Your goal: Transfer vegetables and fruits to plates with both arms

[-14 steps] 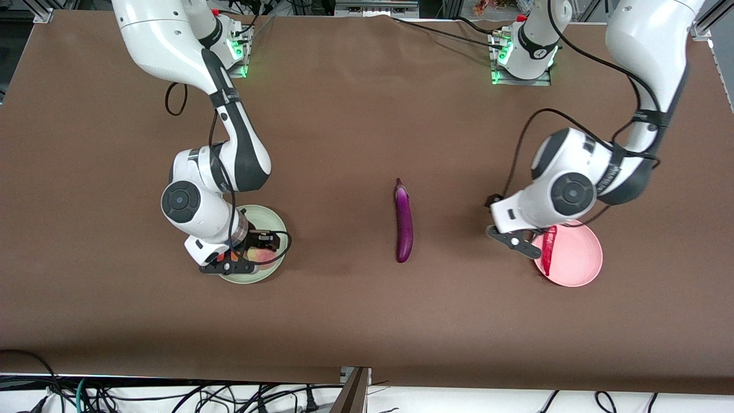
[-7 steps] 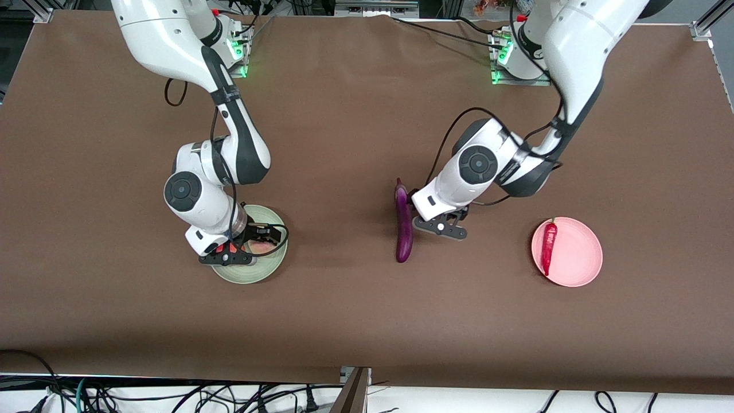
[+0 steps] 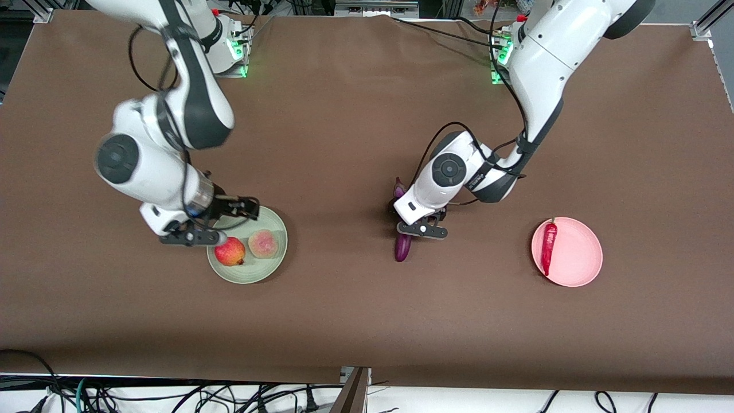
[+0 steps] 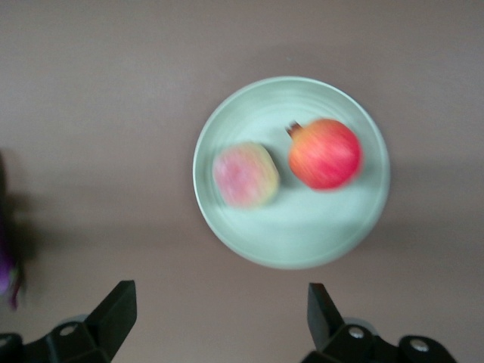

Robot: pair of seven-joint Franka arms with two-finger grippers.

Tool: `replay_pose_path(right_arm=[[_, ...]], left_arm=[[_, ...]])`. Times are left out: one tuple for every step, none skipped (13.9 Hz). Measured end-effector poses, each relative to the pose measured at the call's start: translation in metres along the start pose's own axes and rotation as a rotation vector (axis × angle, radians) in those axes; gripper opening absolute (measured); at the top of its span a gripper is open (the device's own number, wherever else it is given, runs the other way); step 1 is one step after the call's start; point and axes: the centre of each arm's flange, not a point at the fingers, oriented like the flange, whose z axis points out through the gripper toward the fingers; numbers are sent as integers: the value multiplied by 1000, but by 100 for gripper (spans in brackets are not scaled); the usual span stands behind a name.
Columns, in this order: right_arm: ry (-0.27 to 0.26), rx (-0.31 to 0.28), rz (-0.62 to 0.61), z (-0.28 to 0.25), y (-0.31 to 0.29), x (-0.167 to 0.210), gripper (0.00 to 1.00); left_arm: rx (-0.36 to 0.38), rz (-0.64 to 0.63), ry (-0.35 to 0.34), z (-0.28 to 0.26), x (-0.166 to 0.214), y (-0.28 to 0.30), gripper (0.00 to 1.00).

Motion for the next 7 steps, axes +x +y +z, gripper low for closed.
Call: replay_pose_path(right_arm=[[-15, -20, -9, -30, 6, -14, 100], [-22, -43, -15, -61, 12, -30, 100], [-24, -53, -20, -89, 17, -45, 100], [-24, -53, -19, -114, 24, -60, 100], [-22, -48, -12, -136, 35, -72, 100], [-21, -41, -3, -153, 47, -81, 100], [-23, -41, 3, -162, 57, -88, 100]], left_arm=[[3, -3, 0, 1, -2, 3, 77], [4, -6, 0, 1, -2, 3, 63], [6, -9, -1, 2, -2, 2, 55], [8, -10, -2, 3, -2, 2, 48], [9, -12, -4, 4, -2, 1, 48], [10, -14, -6, 6, -2, 0, 38], [12, -16, -7, 7, -2, -1, 37]])
